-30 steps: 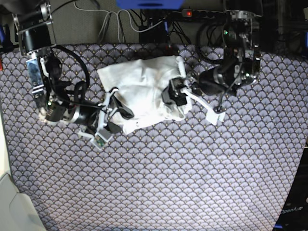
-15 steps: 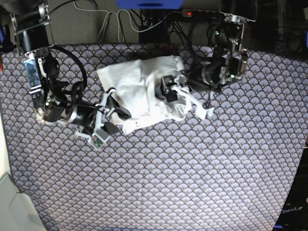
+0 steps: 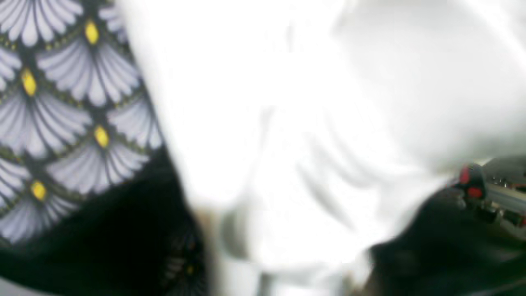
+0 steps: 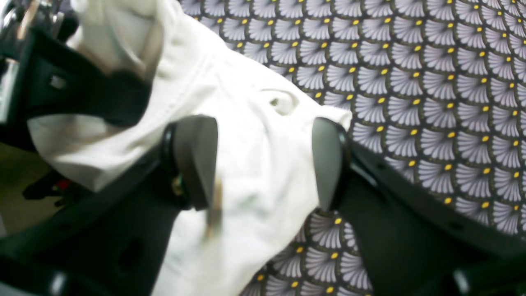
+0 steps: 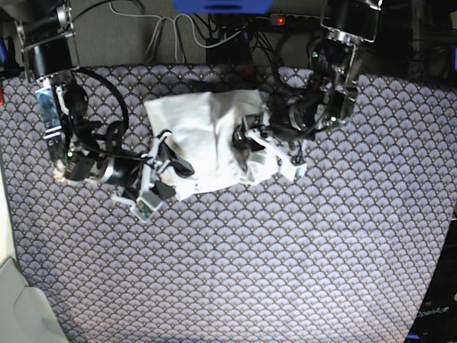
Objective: Fold the T-shirt properly
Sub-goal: 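Grasp the bundle's sides with both grippers and squeeze them inward, then press the bundle flat with the left gripper while the right gripper withdraws, then release the bundle and lift the left gripper away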
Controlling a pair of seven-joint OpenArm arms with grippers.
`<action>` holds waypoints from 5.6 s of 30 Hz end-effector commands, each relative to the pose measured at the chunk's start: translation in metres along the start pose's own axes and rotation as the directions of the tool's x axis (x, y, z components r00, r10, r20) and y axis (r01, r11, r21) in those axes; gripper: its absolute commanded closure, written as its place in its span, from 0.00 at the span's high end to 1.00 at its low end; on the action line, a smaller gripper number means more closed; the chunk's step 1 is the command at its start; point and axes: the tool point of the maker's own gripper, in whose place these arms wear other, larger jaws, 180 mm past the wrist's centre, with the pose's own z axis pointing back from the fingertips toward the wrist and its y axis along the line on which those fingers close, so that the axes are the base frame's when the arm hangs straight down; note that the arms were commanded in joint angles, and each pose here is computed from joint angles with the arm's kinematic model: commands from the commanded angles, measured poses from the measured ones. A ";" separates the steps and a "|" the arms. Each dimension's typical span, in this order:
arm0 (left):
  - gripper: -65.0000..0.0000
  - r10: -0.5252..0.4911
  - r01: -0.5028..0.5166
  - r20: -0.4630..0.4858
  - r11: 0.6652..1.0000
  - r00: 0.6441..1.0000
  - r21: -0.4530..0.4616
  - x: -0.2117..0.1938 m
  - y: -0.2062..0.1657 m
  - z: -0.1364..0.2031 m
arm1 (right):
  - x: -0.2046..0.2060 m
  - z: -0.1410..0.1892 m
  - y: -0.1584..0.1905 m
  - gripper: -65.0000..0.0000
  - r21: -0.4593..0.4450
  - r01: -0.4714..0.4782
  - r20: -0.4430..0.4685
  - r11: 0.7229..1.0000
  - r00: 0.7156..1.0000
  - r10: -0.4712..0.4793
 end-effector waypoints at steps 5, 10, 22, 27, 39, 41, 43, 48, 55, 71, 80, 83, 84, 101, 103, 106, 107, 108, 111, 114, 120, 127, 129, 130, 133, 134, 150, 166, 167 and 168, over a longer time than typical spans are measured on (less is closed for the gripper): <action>0.00 -0.013 0.013 -0.020 1.000 1.000 0.000 0.005 -0.006 0.000 | 0.018 0.006 -0.006 0.57 -0.011 -0.019 0.053 1.000 0.998 0.020; 0.00 -0.039 0.039 0.008 0.999 0.999 -0.005 0.025 -0.013 0.000 | 0.013 0.008 -0.007 0.57 -0.015 -0.019 0.041 1.000 0.999 0.019; 0.00 -0.270 0.268 0.009 0.961 0.963 0.068 0.080 -0.040 -0.010 | 0.003 0.050 -0.055 0.57 -0.169 0.068 0.085 0.983 0.995 -0.054; 0.00 -0.534 0.537 -0.066 0.826 0.843 0.170 0.073 -0.057 -0.023 | -0.007 0.054 -0.057 0.57 -0.180 0.080 0.070 0.980 0.995 -0.069; 0.00 -0.845 0.824 -0.232 0.348 0.483 0.446 0.097 -0.076 -0.051 | -0.020 0.086 -0.085 0.57 -0.284 0.155 0.110 0.946 0.986 -0.129; 0.00 -0.885 0.845 -0.238 0.255 0.399 0.469 0.101 -0.092 -0.053 | -0.021 0.094 -0.092 0.57 -0.307 0.169 0.121 0.937 0.983 -0.138; 0.00 -0.920 0.857 -0.237 0.167 0.314 0.487 0.105 -0.104 -0.056 | -0.027 0.100 -0.095 0.57 -0.325 0.187 0.127 0.927 0.980 -0.153; 0.00 -0.965 0.852 -0.254 -0.085 0.058 0.517 0.105 -0.130 -0.066 | -0.034 0.117 -0.106 0.57 -0.370 0.219 0.148 0.903 0.973 -0.176; 0.00 -0.912 0.768 -0.315 -0.395 -0.262 0.504 0.089 -0.141 -0.090 | -0.044 0.139 -0.117 0.57 -0.424 0.245 0.162 0.872 0.968 -0.193; 0.00 -0.690 0.530 -0.305 -0.709 -0.657 0.465 0.053 -0.163 -0.110 | -0.052 0.149 -0.121 0.57 -0.447 0.263 0.167 0.855 0.963 -0.209; 0.01 -0.672 0.540 -0.335 -0.735 -0.660 0.411 0.042 -0.138 -0.118 | -0.052 0.148 -0.119 0.57 -0.443 0.263 0.166 0.857 0.964 -0.210; 0.03 -0.700 0.559 -0.326 -0.708 -0.635 0.431 0.047 -0.143 -0.115 | -0.052 0.147 -0.119 0.57 -0.442 0.262 0.165 0.858 0.964 -0.210; 0.06 -0.712 0.571 -0.322 -0.697 -0.624 0.434 0.045 -0.143 -0.114 | -0.052 0.147 -0.119 0.57 -0.442 0.262 0.164 0.858 0.964 -0.210; 0.70 -0.838 0.609 -0.143 -0.490 -0.527 0.624 0.064 -0.214 -0.073 | -0.051 0.147 -0.118 0.57 -0.442 0.259 0.163 0.859 0.965 -0.207; 0.72 -0.851 0.609 -0.129 -0.462 -0.509 0.644 0.071 -0.219 -0.066 | -0.051 0.147 -0.118 0.57 -0.442 0.259 0.163 0.859 0.965 -0.207; 0.72 -0.858 0.606 -0.115 -0.443 -0.501 0.661 0.076 -0.225 -0.061 | -0.051 0.147 -0.119 0.57 -0.442 0.259 0.165 0.859 0.965 -0.206; 0.72 -0.858 0.604 -0.108 -0.437 -0.502 0.666 0.076 -0.228 -0.059 | -0.051 0.147 -0.119 0.57 -0.442 0.259 0.165 0.859 0.965 -0.206; 0.72 -0.857 0.599 -0.102 -0.434 -0.505 0.673 0.077 -0.232 -0.056 | -0.051 0.147 -0.119 0.57 -0.442 0.259 0.165 0.859 0.965 -0.206; 0.72 -0.845 0.567 -0.093 -0.431 -0.527 0.702 0.080 -0.244 -0.047 | -0.051 0.147 -0.119 0.57 -0.442 0.259 0.165 0.859 0.965 -0.206; 0.72 -0.833 0.541 -0.105 -0.443 -0.544 0.715 0.082 -0.248 -0.043 | -0.050 0.147 -0.119 0.57 -0.443 0.258 0.166 0.859 0.965 -0.205; 0.72 -0.883 0.520 -0.094 -0.353 -0.460 0.778 0.112 -0.248 -0.016 | -0.048 0.148 -0.120 0.57 -0.444 0.257 0.169 0.859 0.965 -0.201; 0.72 -0.904 0.528 -0.082 -0.316 -0.420 0.788 0.116 -0.236 -0.007 | -0.048 0.147 -0.120 0.57 -0.443 0.258 0.170 0.859 0.965 -0.202; 0.71 -0.909 0.533 -0.081 -0.310 -0.409 0.787 0.115 -0.233 -0.007 | -0.047 0.147 -0.120 0.57 -0.443 0.257 0.172 0.859 0.965 -0.200; 0.71 -0.913 0.539 -0.077 -0.303 -0.400 0.786 0.113 -0.230 -0.007 | -0.047 0.147 -0.120 0.57 -0.443 0.256 0.171 0.859 0.965 -0.199; 0.72 -0.942 0.520 -0.042 -0.220 -0.332 0.825 0.133 -0.228 0.016 | -0.047 0.147 -0.120 0.57 -0.442 0.257 0.172 0.859 0.965 -0.200; 0.72 -0.951 0.512 -0.036 -0.198 -0.308 0.836 0.139 -0.224 0.022 | -0.047 0.147 -0.120 0.57 -0.442 0.257 0.172 0.859 0.965 -0.200; 0.71 -0.967 0.357 -0.177 -0.102 0.184 0.928 0.180 -0.020 0.125 | 0.041 0.096 -0.073 0.16 -0.303 0.076 0.238 0.950 0.971 -0.002; 0.20 -0.922 0.357 -0.202 -0.077 0.329 0.931 0.135 0.030 0.152 | 0.057 0.039 -0.107 0.07 -0.199 0.191 0.247 0.961 0.959 -0.140; 0.20 -0.921 0.362 -0.205 -0.077 0.331 0.929 0.133 0.031 0.151 | 0.056 0.035 -0.110 0.07 -0.193 0.201 0.242 0.960 0.958 -0.152; 0.20 -0.921 0.363 -0.207 -0.079 0.331 0.929 0.132 0.032 0.151 | 0.054 0.032 -0.111 0.07 -0.187 0.209 0.236 0.960 0.958 -0.163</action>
